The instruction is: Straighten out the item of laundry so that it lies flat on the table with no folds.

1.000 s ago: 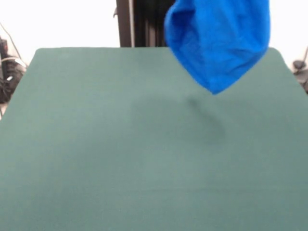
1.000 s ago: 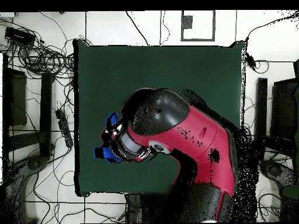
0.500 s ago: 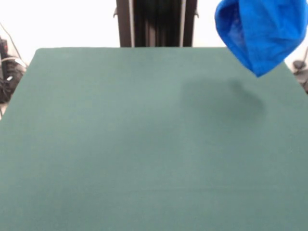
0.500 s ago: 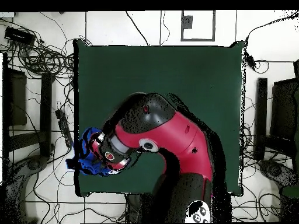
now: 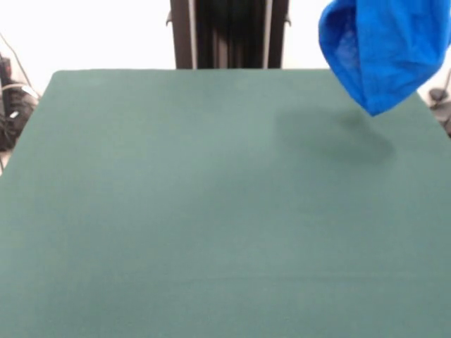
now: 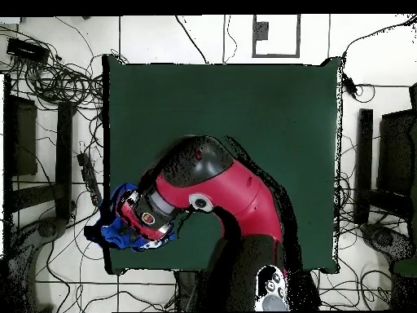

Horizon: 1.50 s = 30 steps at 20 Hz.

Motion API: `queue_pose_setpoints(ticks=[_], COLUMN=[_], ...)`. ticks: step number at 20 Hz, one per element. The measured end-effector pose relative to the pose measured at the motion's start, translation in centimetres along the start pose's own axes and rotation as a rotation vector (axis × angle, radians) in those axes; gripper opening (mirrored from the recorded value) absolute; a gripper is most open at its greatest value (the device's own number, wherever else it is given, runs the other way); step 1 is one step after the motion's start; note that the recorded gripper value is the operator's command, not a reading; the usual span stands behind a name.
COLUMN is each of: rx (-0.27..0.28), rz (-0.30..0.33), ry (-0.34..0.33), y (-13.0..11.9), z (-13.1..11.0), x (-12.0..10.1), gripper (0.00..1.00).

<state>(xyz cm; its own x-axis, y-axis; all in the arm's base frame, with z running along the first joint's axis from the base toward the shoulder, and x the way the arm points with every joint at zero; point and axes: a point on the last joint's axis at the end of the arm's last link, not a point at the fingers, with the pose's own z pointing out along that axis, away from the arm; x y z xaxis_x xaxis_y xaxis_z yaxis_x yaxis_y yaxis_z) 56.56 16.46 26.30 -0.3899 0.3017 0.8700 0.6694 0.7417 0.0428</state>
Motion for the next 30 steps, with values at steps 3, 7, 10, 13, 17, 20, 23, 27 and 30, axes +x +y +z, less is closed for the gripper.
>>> queue_pose_setpoints(ticks=[3, 7, 10, 13, 17, 20, 23, 27, 30], rx=[0.006, 0.075, 0.171, 0.281, 0.367, 0.391, 0.413, 0.448, 0.489], rz=[-0.006, -0.059, -0.144, -0.263, -0.368, -0.386, -0.388, -0.381, -0.386], ry=[-0.245, -0.655, -0.957, -1.228, -1.436, -1.502, -1.566, -1.653, -1.71], y=[0.0, -0.4, -0.9, -1.0, -0.6, -0.6, -1.3, -2.8, -3.8], z=[0.4, 0.1, -0.8, -2.4, -5.2, -7.3, -10.3, -14.0, -15.7], x=[-3.1, -7.5, -9.8, -10.7, -10.4, -10.3, -10.6, -11.1, -11.4], gripper=[0.0, 0.0, 0.0, 0.0, 0.0, 0.0, 0.0, 0.0, 0.0])
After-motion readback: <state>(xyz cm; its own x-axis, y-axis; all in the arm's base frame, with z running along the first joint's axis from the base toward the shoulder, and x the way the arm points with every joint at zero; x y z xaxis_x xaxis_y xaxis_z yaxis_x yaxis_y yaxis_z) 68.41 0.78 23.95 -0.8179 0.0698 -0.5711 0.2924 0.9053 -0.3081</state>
